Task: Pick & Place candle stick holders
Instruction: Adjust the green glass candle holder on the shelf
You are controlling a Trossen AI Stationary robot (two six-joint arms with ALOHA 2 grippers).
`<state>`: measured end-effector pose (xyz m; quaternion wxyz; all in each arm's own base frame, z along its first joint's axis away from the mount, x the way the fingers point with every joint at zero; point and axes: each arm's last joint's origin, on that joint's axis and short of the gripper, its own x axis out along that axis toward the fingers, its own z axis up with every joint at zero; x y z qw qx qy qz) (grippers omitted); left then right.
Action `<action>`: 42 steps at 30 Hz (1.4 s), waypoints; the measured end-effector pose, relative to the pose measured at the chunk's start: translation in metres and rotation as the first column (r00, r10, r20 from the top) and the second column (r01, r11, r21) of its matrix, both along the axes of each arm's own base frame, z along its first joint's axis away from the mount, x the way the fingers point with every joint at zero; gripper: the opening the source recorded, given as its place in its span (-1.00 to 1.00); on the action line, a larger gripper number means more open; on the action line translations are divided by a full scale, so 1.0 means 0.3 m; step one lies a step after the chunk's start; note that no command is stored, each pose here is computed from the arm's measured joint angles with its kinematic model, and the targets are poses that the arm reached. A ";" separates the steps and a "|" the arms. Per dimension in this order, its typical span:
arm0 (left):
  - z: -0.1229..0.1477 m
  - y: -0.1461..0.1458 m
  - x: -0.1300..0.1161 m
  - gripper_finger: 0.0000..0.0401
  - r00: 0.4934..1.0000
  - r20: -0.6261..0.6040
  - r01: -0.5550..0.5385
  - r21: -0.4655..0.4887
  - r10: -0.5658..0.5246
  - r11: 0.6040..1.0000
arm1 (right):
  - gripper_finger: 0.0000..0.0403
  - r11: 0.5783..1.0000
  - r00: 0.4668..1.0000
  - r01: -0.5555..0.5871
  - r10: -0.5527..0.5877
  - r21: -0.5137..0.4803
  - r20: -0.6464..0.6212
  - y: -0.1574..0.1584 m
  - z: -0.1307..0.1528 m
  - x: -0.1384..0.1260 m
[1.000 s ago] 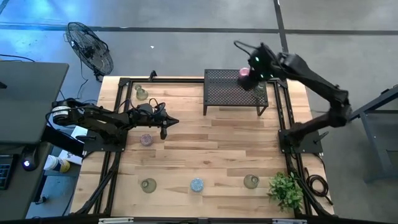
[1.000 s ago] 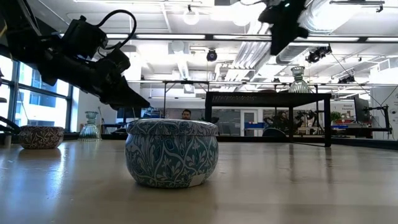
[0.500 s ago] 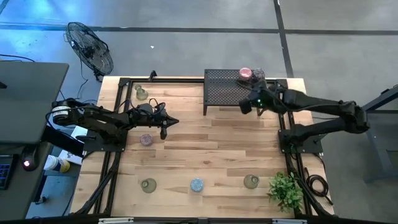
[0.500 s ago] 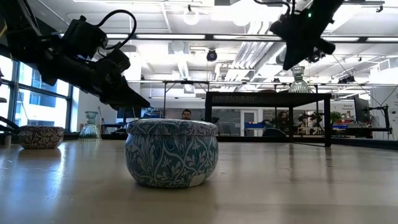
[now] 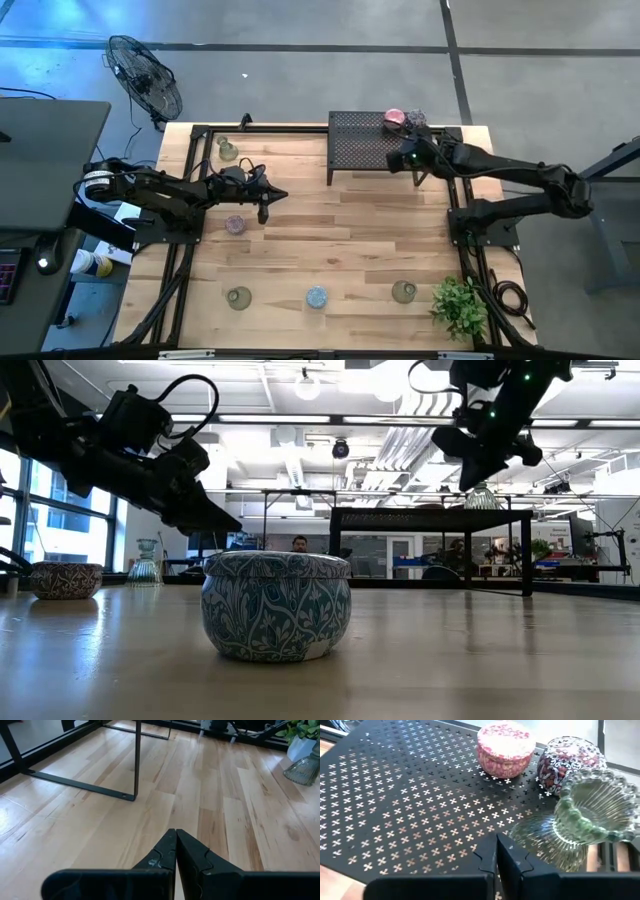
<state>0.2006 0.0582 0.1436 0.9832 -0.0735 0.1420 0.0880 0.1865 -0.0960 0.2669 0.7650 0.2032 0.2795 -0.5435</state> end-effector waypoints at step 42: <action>0.000 0.000 0.000 -0.99 1.000 0.001 0.004 -0.001 -0.004 1.000 | -1.00 0.995 0.993 0.096 -0.097 -0.015 -0.068 -0.019 -0.011 -0.033</action>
